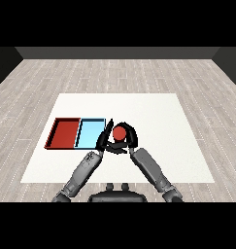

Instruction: Pick the red can and put it in the red box

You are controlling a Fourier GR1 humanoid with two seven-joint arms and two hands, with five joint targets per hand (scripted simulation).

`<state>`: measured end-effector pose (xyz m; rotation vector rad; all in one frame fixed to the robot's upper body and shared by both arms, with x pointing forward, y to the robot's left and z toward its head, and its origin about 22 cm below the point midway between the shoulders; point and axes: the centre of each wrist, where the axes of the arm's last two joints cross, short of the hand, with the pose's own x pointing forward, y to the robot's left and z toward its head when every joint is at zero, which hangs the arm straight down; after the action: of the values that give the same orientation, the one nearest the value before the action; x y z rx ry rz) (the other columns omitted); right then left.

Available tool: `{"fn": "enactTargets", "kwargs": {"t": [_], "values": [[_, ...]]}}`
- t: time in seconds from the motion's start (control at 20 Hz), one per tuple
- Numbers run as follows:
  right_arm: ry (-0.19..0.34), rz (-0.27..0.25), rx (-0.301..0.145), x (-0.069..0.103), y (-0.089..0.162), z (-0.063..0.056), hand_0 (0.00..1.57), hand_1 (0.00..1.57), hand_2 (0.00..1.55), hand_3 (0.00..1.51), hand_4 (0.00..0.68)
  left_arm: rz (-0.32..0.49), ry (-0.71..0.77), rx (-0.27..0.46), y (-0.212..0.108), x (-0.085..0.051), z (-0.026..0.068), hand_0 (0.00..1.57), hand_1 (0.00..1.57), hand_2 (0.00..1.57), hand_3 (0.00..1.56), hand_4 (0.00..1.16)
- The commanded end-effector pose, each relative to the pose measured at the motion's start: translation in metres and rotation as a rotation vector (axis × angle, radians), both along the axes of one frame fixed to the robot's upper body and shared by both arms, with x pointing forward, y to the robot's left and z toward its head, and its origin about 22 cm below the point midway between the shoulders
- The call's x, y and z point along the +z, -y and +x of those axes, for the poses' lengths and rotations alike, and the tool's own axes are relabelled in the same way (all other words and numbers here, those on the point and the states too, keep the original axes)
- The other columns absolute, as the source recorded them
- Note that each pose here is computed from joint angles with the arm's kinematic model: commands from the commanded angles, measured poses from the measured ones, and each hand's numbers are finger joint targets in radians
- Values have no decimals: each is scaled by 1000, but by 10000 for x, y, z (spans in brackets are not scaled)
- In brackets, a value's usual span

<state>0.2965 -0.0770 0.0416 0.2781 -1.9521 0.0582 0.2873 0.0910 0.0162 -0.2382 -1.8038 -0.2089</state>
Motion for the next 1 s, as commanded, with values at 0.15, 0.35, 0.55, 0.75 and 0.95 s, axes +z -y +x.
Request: {"fn": "enactTargets", "kwargs": {"t": [0.15, 0.35, 0.55, 0.75, 0.95], "values": [[13, 3, 40, -16, -43, -138, 1451, 1451, 1426, 1383, 614, 15, 1, -19, -38, 245, -84, 0, 0, 0, 0, 0], [13, 48, 59, 25, -181, -295, 1444, 1444, 1429, 1383, 595, 37, 6, -19, 269, 145, -79, 0, 0, 0, 0, 0], [15, 43, 67, 74, -353, -254, 1447, 1447, 1447, 1397, 555, 19, 0, -49, 193, 33, -59, 0, 0, 0, 0, 0], [32, 48, 65, 74, -182, 19, 1486, 1486, 1461, 1406, 504, 72, 11, 50, 390, 144, -96, 0, 0, 0, 0, 429], [36, 56, 83, 161, -281, -94, 1513, 1513, 1460, 1404, 528, 67, -4, 62, 255, 23, -79, 1295, 1295, 1321, 1249, 856]]}}
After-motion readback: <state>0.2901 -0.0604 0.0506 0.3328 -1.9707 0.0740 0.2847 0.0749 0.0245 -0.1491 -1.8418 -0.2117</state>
